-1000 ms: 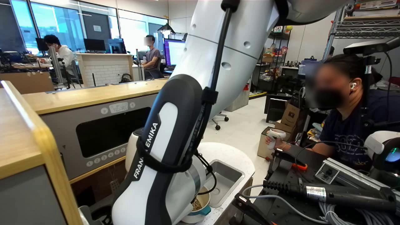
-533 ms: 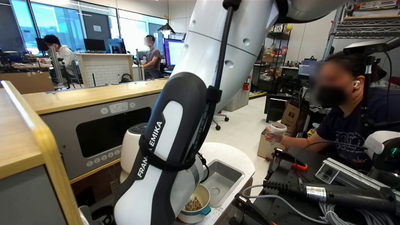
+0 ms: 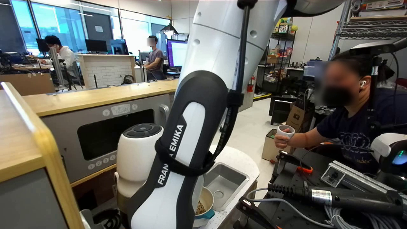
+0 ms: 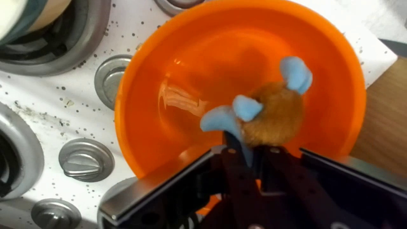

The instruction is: Rotate the object in the orange bowl clockwise

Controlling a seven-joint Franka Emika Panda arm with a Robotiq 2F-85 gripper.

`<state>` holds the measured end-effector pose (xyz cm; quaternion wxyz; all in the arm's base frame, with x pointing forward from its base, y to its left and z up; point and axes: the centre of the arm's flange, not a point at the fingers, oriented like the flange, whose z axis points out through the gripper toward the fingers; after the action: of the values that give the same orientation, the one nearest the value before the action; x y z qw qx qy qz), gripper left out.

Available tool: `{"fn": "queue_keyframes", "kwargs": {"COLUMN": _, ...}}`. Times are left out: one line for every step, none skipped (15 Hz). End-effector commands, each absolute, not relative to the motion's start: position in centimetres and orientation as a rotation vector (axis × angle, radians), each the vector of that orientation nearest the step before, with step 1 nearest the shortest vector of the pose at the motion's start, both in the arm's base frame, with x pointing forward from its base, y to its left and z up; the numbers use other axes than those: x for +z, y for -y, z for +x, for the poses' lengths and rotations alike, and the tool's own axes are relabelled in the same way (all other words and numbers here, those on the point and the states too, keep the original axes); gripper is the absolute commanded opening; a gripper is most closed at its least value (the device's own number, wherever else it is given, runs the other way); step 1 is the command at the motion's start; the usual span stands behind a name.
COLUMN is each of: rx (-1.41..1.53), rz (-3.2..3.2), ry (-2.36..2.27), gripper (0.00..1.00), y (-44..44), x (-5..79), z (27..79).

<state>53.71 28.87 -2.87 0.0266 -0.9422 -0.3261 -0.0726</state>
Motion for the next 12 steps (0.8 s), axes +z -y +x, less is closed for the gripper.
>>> {"fn": "queue_keyframes", "kwargs": {"rx": -0.184, "rz": -2.816, "ry": 1.302, "gripper": 0.03, "y": -28.0, "x": -1.5, "z": 53.0}}
{"fn": "queue_keyframes", "kwargs": {"rx": -0.182, "rz": -2.781, "ry": 1.381, "gripper": 0.03, "y": -27.9, "x": -1.5, "z": 53.1}}
{"fn": "queue_keyframes", "kwargs": {"rx": -0.182, "rz": -2.746, "ry": 1.457, "gripper": 0.03, "y": -27.9, "x": -1.4, "z": 53.1}}
{"fn": "queue_keyframes", "kwargs": {"rx": -0.184, "rz": -2.708, "ry": 1.532, "gripper": 0.03, "y": -28.0, "x": -1.3, "z": 53.1}}
{"fn": "queue_keyframes", "kwargs": {"rx": -0.187, "rz": -2.665, "ry": 1.605, "gripper": 0.03, "y": -28.2, "x": -1.1, "z": 53.1}}
{"fn": "queue_keyframes", "kwargs": {"rx": -0.191, "rz": -2.621, "ry": 1.676, "gripper": 0.03, "y": -28.4, "x": -1.0, "z": 53.1}}
{"fn": "queue_keyframes", "kwargs": {"rx": -0.192, "rz": -2.575, "ry": 1.747, "gripper": 0.03, "y": -28.6, "x": -0.8, "z": 53.1}}
{"fn": "queue_keyframes", "kwargs": {"rx": -0.193, "rz": -2.525, "ry": 1.816, "gripper": 0.03, "y": -28.9, "x": -0.7, "z": 52.9}}
{"fn": "queue_keyframes", "kwargs": {"rx": -0.197, "rz": -2.474, "ry": 1.882, "gripper": 0.03, "y": -29.1, "x": -0.5, "z": 52.7}}
{"fn": "queue_keyframes", "kwargs": {"rx": -0.201, "rz": -2.419, "ry": 1.945, "gripper": 0.03, "y": -29.4, "x": -0.4, "z": 52.6}}
{"fn": "queue_keyframes", "kwargs": {"rx": -0.205, "rz": -2.364, "ry": 2.007, "gripper": 0.03, "y": -29.7, "x": -0.4, "z": 52.5}}
{"fn": "queue_keyframes", "kwargs": {"rx": -0.210, "rz": -2.306, "ry": 2.069, "gripper": 0.03, "y": -29.9, "x": -0.5, "z": 52.4}}
